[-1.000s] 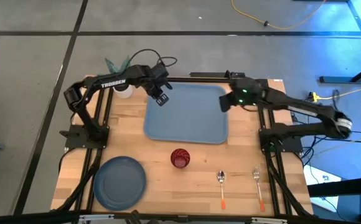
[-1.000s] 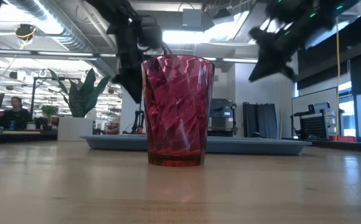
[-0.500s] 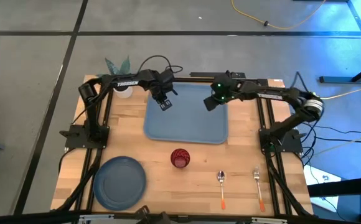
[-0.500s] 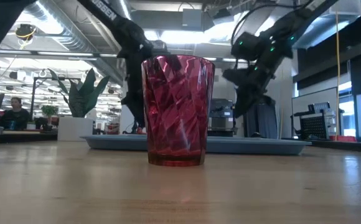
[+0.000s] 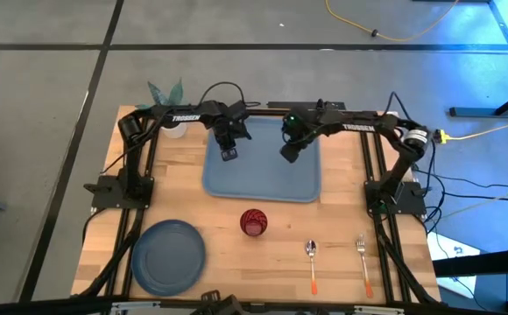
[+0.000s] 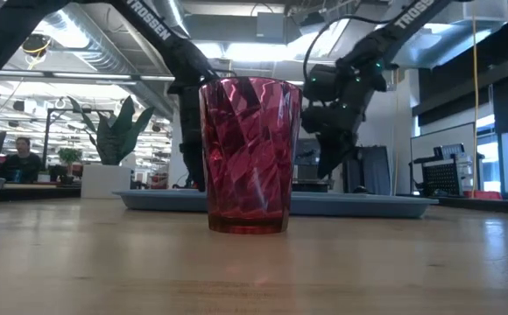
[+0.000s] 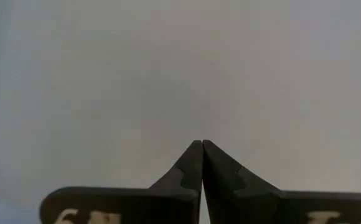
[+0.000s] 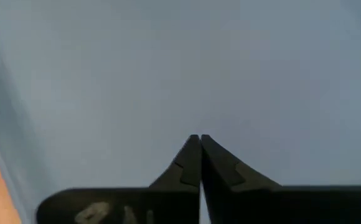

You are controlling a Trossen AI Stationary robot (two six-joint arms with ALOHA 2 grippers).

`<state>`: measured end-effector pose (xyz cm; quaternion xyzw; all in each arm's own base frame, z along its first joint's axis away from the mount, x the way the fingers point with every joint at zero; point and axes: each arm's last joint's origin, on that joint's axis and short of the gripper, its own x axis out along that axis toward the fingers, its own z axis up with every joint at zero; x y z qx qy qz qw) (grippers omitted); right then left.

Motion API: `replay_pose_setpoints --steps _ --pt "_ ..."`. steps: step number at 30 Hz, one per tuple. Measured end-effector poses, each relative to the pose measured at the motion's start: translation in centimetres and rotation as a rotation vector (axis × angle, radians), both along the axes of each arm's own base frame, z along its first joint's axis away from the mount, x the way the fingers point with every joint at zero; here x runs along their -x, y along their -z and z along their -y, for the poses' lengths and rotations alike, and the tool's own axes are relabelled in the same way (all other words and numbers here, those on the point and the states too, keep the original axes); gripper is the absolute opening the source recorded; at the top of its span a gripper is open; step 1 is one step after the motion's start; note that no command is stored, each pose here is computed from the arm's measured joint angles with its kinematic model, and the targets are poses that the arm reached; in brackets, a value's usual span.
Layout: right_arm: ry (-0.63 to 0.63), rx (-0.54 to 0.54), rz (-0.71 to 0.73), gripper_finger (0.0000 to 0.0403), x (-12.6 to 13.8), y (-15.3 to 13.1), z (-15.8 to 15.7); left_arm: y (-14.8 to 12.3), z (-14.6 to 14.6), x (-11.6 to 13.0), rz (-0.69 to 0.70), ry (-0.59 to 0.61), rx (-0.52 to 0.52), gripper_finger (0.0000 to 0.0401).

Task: Pick and place plate/cup/fork/spoon on tray
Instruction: Move the blue tray to the center of the table

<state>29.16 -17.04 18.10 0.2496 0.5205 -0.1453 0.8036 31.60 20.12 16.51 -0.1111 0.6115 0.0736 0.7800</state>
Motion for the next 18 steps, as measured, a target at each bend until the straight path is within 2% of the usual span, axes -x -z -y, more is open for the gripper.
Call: replay_pose_setpoints --steps 4,8,12,18 --pt "-0.114 0.037 -0.143 0.0003 -0.4 -1.0 0.5 0.1 0.3 0.2 -0.024 0.084 -0.001 0.0" --pt "-0.177 0.038 -0.202 0.0002 -1.5 -0.8 1.2 0.1 0.6 0.1 -0.032 0.133 -0.002 0.0" --pt "-0.215 -0.006 -0.222 0.0002 -2.6 0.4 1.8 0.0 0.7 0.1 -0.004 0.146 0.032 0.0" --pt "-0.224 -0.047 -0.278 0.0003 -3.3 2.8 2.0 0.1 0.7 0.0 -0.004 0.145 0.028 0.0"
